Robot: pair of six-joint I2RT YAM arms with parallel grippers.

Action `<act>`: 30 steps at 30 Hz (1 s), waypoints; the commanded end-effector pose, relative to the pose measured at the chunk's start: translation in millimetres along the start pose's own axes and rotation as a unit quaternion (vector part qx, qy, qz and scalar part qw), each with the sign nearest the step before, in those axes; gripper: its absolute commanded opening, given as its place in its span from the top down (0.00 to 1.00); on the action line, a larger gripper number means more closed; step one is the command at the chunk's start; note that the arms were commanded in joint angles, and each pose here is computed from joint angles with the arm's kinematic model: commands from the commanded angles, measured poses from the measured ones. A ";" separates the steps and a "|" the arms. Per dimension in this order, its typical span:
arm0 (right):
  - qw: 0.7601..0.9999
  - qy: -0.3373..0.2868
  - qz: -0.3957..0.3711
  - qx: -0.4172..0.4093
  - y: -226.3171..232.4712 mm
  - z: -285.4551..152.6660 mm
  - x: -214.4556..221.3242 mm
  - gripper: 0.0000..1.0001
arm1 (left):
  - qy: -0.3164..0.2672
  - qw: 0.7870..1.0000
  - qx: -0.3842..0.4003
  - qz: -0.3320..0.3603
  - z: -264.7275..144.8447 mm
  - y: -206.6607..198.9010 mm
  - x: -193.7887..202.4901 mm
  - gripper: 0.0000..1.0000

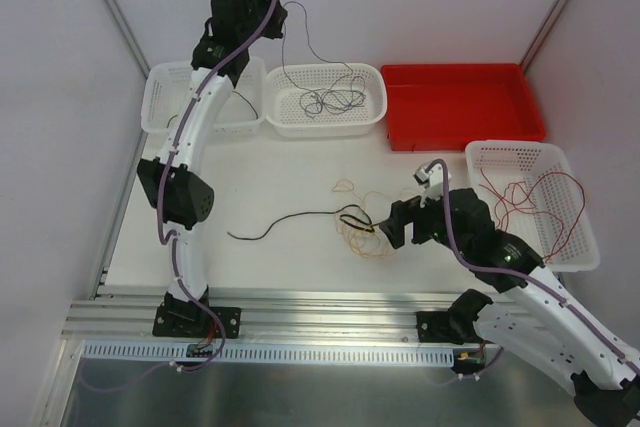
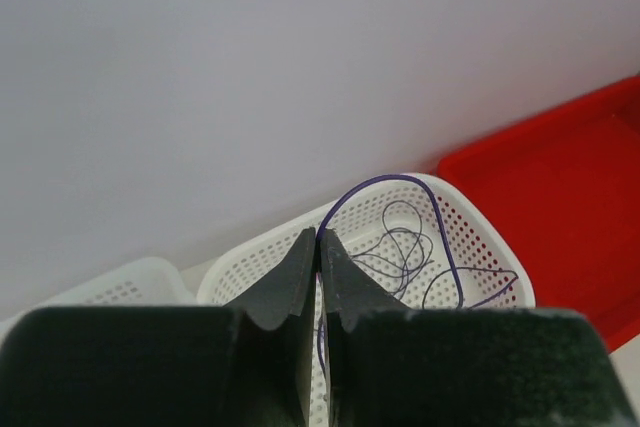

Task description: Untangle the cables

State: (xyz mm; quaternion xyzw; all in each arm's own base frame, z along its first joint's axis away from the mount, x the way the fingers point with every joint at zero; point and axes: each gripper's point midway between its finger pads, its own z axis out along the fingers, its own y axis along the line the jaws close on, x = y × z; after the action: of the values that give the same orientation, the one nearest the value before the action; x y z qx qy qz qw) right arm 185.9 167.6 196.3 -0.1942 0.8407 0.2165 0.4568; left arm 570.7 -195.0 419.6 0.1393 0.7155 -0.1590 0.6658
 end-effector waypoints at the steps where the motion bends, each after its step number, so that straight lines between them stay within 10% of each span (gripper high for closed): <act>1: 1.000 -0.018 -0.002 0.021 -7.8 -7.9 -5.8 0.04 | -0.021 0.999 0.033 0.017 31.6 -2.1 15.4 0.98; 18: 0.999 0.004 0.014 0.035 -13.8 -0.8 12.7 0.04 | 0.172 0.980 0.071 -0.066 93.2 -30.8 244.1 0.84; 30: 0.998 0.003 0.027 0.057 -20.9 -12.6 12.1 0.04 | 0.143 0.984 0.061 -0.092 44.9 -45.6 172.3 0.23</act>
State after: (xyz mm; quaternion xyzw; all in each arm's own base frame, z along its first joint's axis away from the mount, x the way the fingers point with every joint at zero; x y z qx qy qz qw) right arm 180.7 146.8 179.1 -0.1594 0.8587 0.1861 0.4501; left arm 599.6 -252.4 133.9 0.1355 0.8547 -0.2131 0.4535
